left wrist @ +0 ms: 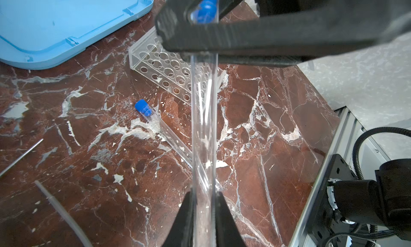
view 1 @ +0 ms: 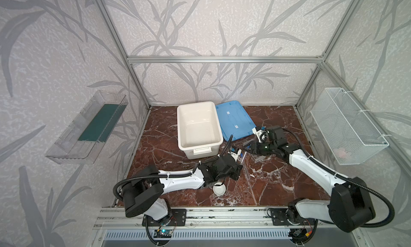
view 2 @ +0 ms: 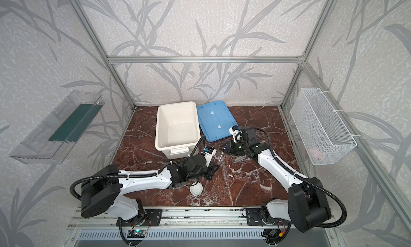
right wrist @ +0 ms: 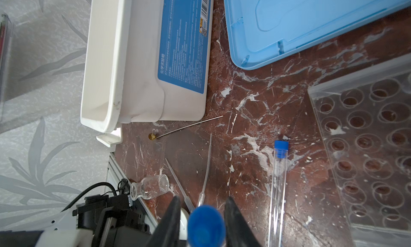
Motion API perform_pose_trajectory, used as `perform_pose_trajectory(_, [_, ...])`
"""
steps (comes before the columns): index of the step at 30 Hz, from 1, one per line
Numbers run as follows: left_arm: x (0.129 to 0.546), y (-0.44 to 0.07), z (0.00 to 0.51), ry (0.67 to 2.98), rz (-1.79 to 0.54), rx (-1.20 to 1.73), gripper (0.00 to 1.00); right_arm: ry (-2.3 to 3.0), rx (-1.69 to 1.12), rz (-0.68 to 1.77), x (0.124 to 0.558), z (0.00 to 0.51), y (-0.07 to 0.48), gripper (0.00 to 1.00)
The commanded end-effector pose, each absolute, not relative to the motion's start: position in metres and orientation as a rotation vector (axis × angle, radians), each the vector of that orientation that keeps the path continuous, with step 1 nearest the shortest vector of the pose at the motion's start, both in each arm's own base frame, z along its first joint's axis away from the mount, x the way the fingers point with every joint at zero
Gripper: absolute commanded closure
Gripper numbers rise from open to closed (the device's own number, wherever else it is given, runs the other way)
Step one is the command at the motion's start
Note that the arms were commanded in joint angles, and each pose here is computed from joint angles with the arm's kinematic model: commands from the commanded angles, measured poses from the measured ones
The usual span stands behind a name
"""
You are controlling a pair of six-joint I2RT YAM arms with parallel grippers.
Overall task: Organize the chemistry lab equipment
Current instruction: 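Grasp the blue cap with the right gripper while the left gripper opens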
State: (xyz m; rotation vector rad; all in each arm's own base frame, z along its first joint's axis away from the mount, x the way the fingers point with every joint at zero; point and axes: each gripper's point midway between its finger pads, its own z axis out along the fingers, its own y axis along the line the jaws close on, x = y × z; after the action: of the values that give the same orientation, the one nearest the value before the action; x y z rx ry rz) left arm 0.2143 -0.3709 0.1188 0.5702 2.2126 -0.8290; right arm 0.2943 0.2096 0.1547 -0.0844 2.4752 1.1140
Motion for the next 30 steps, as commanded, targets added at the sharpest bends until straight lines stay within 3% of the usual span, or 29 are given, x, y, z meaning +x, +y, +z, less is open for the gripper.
perform_pose_trajectory(1, [0.212,-0.374,0.123,2.193,-0.844,0.581,0.82,2.443,-0.111,1.106,0.299,0.164,0.212,0.71])
perform_pose_trajectory(11, [0.212,-0.377,0.120,2.200,-0.841,0.576,0.78,2.447,-0.102,1.102,0.296,0.160,0.210,0.78])
perform_pose_trajectory(12, [0.213,-0.377,0.119,2.201,-0.840,0.572,0.75,2.447,-0.101,1.102,0.296,0.161,0.210,0.78])
perform_pose_trajectory(16, [0.212,-0.379,0.122,2.196,-0.865,0.560,0.43,2.443,-0.100,1.083,0.295,0.161,0.208,0.79])
perform_pose_trajectory(21, [0.217,-0.385,0.137,2.184,-0.908,0.495,0.29,2.425,-0.119,1.010,0.297,0.165,0.201,0.79])
perform_pose_trajectory(28, [0.232,-0.381,0.160,2.207,-0.861,0.354,0.21,2.327,-0.117,0.746,0.304,0.182,0.168,0.80])
perform_pose_trajectory(30, [0.232,-0.388,0.169,2.206,-0.891,0.351,0.11,2.278,-0.105,0.618,0.308,0.188,0.151,0.80])
